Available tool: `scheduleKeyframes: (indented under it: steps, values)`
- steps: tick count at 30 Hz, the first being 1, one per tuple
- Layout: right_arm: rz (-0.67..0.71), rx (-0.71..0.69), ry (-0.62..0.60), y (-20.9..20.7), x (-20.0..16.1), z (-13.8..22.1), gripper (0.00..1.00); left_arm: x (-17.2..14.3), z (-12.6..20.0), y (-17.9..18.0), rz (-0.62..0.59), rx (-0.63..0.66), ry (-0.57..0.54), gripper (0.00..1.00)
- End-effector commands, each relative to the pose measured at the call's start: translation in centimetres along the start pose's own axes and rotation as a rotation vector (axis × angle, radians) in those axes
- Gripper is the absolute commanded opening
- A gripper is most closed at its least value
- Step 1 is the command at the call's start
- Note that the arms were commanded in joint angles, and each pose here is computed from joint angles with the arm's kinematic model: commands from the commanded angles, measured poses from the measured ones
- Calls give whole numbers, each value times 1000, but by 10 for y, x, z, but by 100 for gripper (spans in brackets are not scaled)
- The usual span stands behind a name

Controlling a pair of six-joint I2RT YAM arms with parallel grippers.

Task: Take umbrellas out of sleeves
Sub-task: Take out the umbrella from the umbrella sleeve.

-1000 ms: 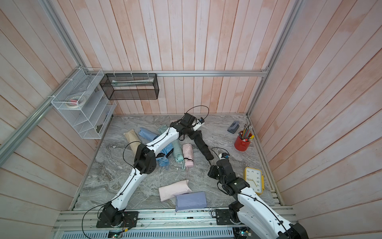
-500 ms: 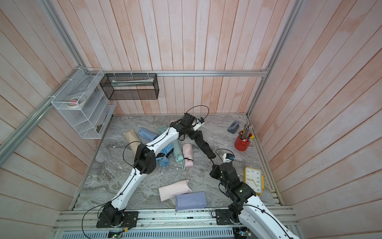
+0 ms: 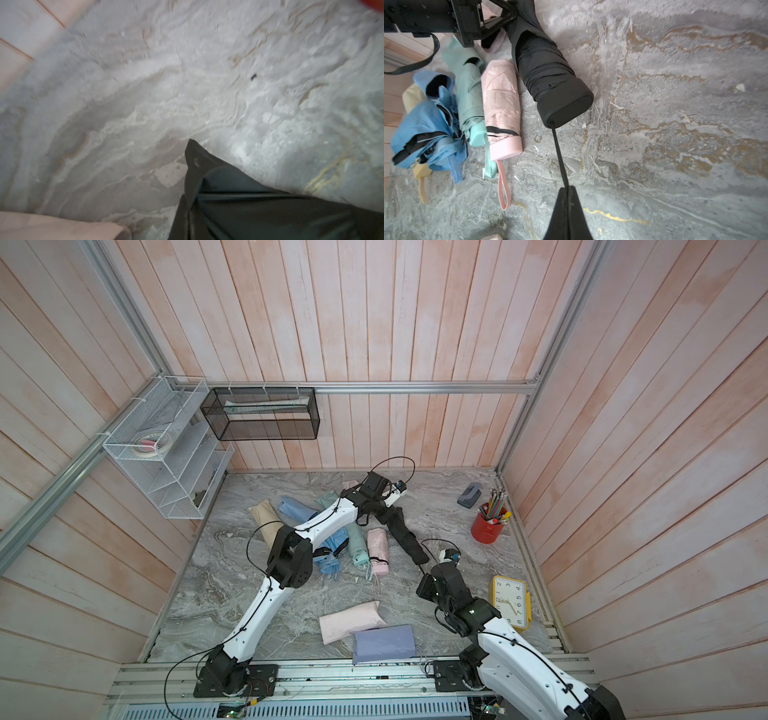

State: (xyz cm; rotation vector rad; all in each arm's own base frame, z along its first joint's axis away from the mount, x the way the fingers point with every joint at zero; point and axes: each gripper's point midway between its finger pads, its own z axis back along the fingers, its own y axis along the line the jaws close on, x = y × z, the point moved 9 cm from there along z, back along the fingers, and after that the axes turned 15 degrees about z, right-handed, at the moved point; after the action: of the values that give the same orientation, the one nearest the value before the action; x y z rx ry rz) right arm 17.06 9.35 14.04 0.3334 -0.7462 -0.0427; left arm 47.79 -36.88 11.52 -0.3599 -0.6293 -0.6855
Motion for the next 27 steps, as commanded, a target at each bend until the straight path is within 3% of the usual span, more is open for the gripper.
scheduleKeyframes:
  steps: [1, 8, 10, 11, 15, 27]
  values:
    - [23, 6, 92, -3, -11, -6, 0, 22, 27, 48, 59, 145, -150, 0]
    - [8, 12, 131, -17, -5, -15, 0, 24, 31, 40, 87, 67, -145, 1]
    - [-2, 25, 152, -23, -4, -19, 0, 26, 36, 38, 104, 34, -150, 37]
    - [-5, 25, 165, -27, -5, -21, 0, 27, 37, 37, 111, 19, -152, 47]
    - [4, 14, 190, -32, -2, -24, 0, 27, 40, 28, 118, -89, -151, 71]
    - [-4, 24, 183, -32, -3, -23, 0, 32, 22, 17, 144, -369, -122, 79]
